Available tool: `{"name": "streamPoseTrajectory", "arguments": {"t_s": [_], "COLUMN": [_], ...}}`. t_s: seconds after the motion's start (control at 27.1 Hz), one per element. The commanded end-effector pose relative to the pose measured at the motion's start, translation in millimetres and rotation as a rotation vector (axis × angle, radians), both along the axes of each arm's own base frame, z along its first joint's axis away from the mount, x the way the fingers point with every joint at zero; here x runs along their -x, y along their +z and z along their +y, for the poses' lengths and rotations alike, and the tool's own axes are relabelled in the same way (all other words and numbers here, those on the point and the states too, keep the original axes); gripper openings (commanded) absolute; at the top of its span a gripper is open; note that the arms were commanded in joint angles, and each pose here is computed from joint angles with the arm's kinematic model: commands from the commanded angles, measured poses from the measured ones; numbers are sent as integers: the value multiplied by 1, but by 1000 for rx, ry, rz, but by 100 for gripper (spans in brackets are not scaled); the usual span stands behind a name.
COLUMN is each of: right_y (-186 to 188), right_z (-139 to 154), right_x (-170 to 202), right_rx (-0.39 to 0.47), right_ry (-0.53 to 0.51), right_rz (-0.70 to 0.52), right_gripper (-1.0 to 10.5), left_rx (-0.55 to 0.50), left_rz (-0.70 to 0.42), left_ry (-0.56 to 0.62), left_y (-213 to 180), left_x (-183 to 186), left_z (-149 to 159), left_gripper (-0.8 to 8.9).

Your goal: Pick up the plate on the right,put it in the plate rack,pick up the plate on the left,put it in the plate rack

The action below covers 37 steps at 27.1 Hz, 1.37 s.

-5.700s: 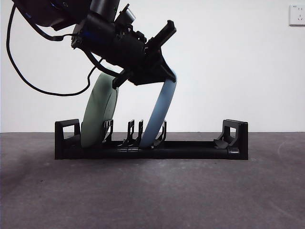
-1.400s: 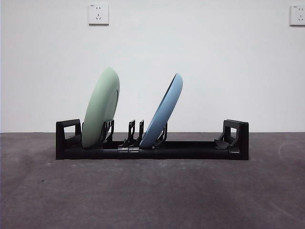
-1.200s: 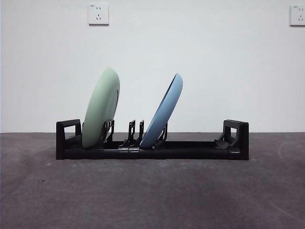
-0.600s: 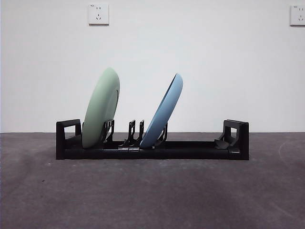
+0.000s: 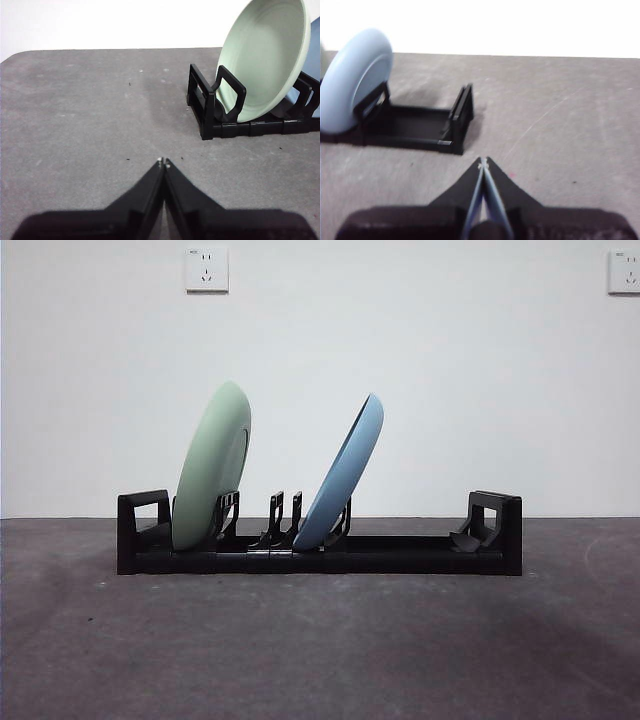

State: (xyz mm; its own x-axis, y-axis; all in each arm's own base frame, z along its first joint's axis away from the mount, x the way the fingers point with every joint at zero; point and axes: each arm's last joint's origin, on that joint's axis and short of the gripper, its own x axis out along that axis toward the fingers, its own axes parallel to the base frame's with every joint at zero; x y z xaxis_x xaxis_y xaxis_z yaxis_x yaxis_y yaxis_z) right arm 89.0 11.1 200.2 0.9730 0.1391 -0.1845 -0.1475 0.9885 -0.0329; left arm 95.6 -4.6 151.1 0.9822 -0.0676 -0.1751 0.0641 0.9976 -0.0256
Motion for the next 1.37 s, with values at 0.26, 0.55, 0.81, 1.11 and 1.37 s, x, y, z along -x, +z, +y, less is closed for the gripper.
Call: {"name": "streamPoseTrajectory", "arguments": {"t_s": [0.26,0.55,0.81,1.11,1.37], "right_y": [-44,-51,-51,-51,-50], "right_z": [0,1,1,2,2], "right_x": [-3,-5,-5,-5,-5], "right_rx": [-42,-61,-78,-78,-78], "right_ry": [-7,-6,-15,-2,-2], "right_rz": [10,18,20,20,20], "right_gripper": [1,1,1,1,1], "left_rx": [9,9,9,9,9], "left_rz": [13,12,12,12,12], "left_ry": [7,7,7,7,7], "left_y": [-5,-5,-5,-5,-5], "left_x": [-1,-1,-1,-1,-1], "left_z": [0,0,0,0,0], "left_gripper": [-1,0,-1,-1,-1]}}
